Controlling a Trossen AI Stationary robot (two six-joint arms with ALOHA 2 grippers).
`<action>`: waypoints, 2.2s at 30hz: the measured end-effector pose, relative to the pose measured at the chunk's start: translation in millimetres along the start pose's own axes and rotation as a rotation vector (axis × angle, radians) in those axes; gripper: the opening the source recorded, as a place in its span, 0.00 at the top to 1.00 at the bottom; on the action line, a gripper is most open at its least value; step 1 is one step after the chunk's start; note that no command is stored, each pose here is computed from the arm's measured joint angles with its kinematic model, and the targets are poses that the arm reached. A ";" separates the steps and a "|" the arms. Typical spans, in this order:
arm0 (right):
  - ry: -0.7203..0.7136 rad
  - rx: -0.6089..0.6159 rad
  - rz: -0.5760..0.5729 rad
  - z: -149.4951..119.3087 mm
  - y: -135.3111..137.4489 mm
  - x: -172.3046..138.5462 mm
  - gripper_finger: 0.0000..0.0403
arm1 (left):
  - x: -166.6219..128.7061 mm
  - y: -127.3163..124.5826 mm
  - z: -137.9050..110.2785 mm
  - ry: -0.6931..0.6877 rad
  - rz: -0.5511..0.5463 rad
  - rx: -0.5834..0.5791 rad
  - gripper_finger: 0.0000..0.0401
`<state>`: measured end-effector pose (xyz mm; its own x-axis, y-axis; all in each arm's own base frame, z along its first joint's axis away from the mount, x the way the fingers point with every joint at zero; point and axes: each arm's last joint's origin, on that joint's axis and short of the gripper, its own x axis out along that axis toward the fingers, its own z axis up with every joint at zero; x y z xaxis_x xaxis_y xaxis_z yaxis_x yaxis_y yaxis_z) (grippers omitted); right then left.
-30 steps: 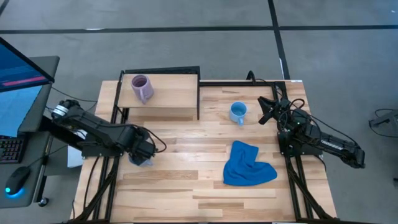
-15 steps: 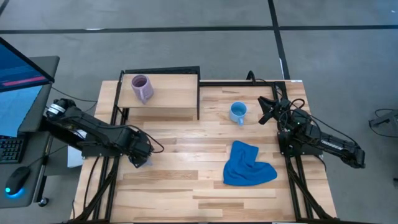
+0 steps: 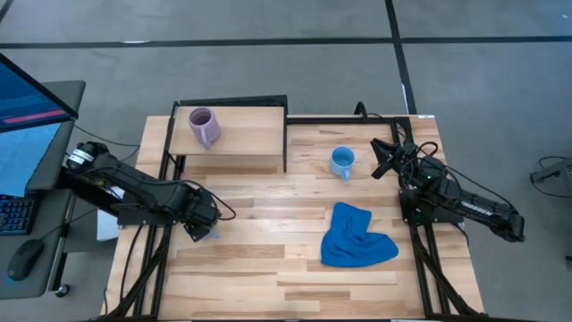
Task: Stack small to large cups/mugs on shelf
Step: Put the violet cup on the shelf
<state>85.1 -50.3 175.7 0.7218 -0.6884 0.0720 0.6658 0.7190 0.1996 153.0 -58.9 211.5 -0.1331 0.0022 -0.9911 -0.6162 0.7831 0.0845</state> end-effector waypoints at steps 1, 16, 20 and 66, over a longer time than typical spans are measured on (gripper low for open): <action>0.000 0.000 0.000 -0.1 0.0 0.0 0.77 | 0.0 0.0 0.0 0.000 0.000 0.007 0.62; 0.000 -0.001 0.000 -0.1 0.0 0.0 0.77 | 0.0 -0.2 -0.8 0.023 -0.011 -0.012 0.62; 0.000 -0.001 0.000 0.1 0.0 0.0 0.77 | 0.0 -0.1 -0.7 0.020 -0.008 -0.008 0.62; 0.000 -0.001 0.000 -0.1 0.0 0.0 0.77 | 0.0 0.5 -0.8 0.020 -0.002 -0.017 0.91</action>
<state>85.1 -50.2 175.7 0.7220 -0.6882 0.0718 0.6658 0.7193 0.1984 152.1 -59.1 211.6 -0.1472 -0.0121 -0.9890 -0.6292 0.7726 0.0842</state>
